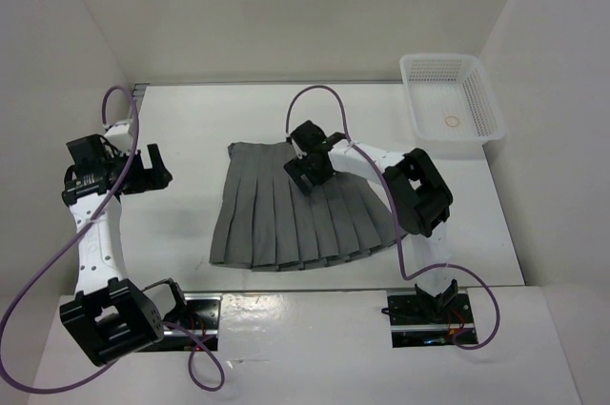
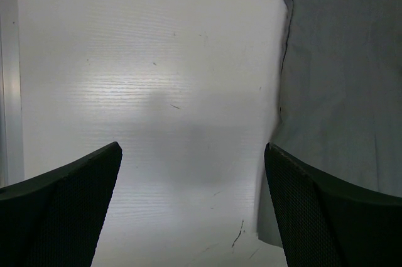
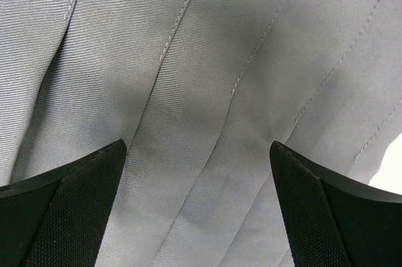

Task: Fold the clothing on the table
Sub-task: Flatten the skirt out

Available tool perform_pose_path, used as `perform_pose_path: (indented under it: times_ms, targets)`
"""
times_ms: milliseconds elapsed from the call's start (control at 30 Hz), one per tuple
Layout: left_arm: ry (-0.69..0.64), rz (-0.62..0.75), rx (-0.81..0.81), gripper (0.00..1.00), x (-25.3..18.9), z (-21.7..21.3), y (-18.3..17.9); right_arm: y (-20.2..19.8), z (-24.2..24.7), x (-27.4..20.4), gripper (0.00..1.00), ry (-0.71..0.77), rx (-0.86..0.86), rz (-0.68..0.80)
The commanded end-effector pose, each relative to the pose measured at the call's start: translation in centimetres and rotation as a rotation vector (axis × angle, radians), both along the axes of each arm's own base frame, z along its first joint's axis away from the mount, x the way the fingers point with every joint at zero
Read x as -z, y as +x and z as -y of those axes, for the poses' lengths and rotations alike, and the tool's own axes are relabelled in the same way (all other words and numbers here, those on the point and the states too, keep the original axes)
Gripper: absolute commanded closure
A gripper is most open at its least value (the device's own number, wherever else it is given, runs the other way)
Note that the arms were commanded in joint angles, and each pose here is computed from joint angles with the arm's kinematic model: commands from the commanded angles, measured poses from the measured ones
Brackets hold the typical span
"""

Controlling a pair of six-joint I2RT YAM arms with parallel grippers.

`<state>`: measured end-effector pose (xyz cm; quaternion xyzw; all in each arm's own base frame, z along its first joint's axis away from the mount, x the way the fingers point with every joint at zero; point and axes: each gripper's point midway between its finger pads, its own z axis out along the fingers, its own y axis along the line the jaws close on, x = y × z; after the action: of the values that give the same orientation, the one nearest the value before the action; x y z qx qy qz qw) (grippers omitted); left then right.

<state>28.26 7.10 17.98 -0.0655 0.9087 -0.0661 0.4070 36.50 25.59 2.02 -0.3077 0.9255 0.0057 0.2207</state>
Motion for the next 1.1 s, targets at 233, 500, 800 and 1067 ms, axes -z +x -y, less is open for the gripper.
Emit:
perform_pose_path:
  times_ms: [233, 500, 800, 1067]
  targets:
    - [0.001, 0.021, 0.034, 0.00, -0.1, 0.2, 0.3, 2.1, 5.3, 2.6, 0.01, -0.135, 0.156, 0.007]
    - [-0.003, 0.013, 0.034, 0.00, 0.1, 0.1, 0.4, 3.0, 6.7, 2.1, 0.01, -0.100, 0.227, -0.003]
    - [-0.039, 0.004, 0.189, 0.00, -0.2, 3.7, 1.9, 3.2, 4.2, -5.3, 0.01, 0.076, 0.157, 0.060]
    - [-0.095, -0.063, 0.479, 0.05, 2.1, 11.0, 9.0, 4.0, 7.4, -10.4, 0.01, 0.183, 0.164, 0.197]
